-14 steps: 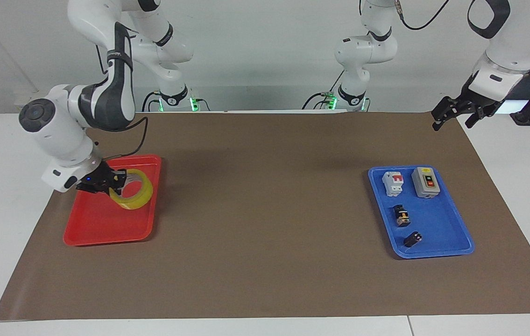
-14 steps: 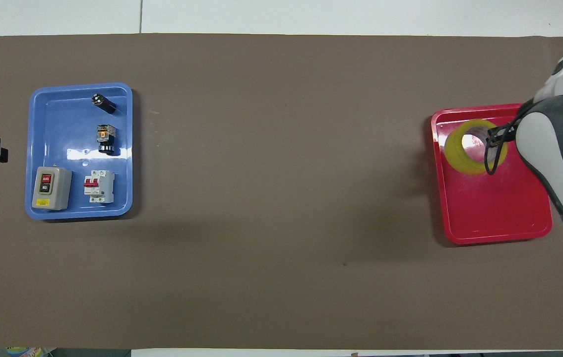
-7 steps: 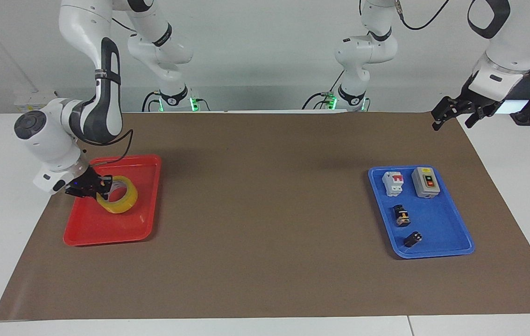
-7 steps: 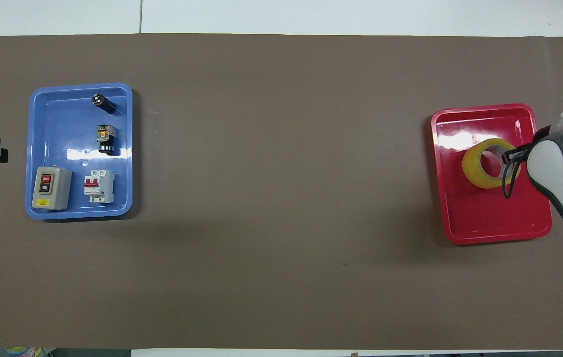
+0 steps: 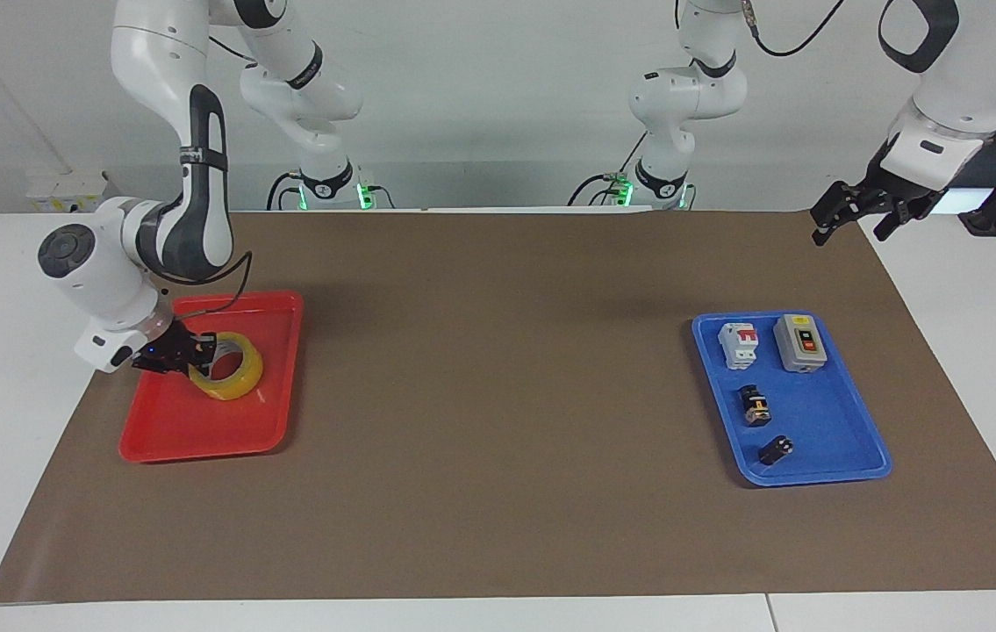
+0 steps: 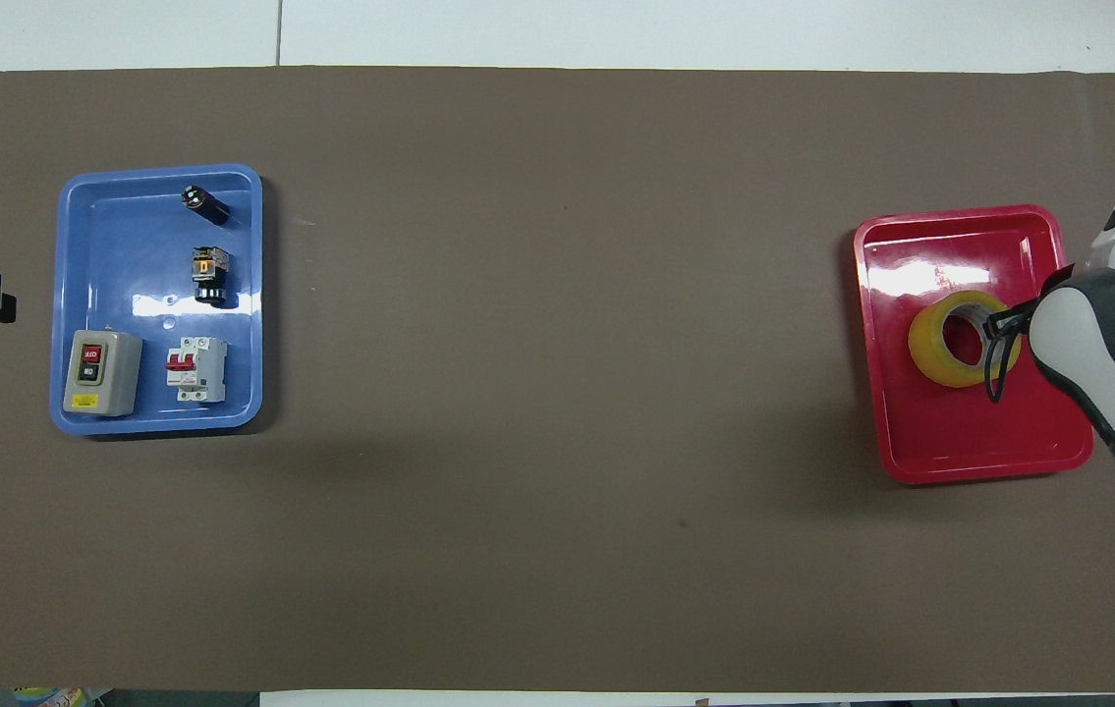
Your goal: Place and move tape with both arms
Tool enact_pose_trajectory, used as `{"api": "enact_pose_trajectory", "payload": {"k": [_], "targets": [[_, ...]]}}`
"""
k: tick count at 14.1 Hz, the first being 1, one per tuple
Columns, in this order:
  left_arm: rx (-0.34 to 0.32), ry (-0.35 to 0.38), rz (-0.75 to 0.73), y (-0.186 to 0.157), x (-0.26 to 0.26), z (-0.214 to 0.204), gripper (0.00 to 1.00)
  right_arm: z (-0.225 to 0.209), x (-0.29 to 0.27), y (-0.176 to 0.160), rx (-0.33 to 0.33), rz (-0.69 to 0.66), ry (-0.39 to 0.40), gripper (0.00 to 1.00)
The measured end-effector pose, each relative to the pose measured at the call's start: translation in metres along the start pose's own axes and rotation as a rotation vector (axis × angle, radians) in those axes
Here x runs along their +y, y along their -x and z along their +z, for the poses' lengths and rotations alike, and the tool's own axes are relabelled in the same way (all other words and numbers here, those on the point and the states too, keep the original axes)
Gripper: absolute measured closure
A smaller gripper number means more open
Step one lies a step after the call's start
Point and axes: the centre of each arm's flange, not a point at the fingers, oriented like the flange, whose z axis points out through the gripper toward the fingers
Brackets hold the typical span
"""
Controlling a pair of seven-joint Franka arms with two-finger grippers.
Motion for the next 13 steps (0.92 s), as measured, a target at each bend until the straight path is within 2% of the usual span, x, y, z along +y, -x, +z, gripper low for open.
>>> {"api": "enact_pose_trajectory", "payload": {"k": [1, 2, 5, 8, 9, 13], "targets": [[0.000, 0.000, 0.000, 0.000, 0.000, 0.000, 0.00, 0.001, 0.000, 0.000, 0.003, -0.001, 0.003, 0.78], [0.000, 0.000, 0.000, 0.000, 0.000, 0.000, 0.00, 0.001, 0.000, 0.001, 0.001, -0.002, 0.004, 0.71], [0.000, 0.000, 0.000, 0.000, 0.000, 0.000, 0.00, -0.013, 0.000, -0.001, 0.023, -0.005, 0.016, 0.37], [0.000, 0.000, 0.000, 0.000, 0.000, 0.000, 0.00, -0.067, -0.013, -0.004, 0.043, -0.027, 0.020, 0.06], [-0.001, 0.000, 0.000, 0.000, 0.000, 0.000, 0.00, -0.094, -0.020, -0.006, 0.041, -0.031, 0.017, 0.00], [-0.001, 0.000, 0.000, 0.000, 0.000, 0.000, 0.00, -0.199, -0.039, -0.010, 0.017, 0.055, 0.001, 0.00]]}}
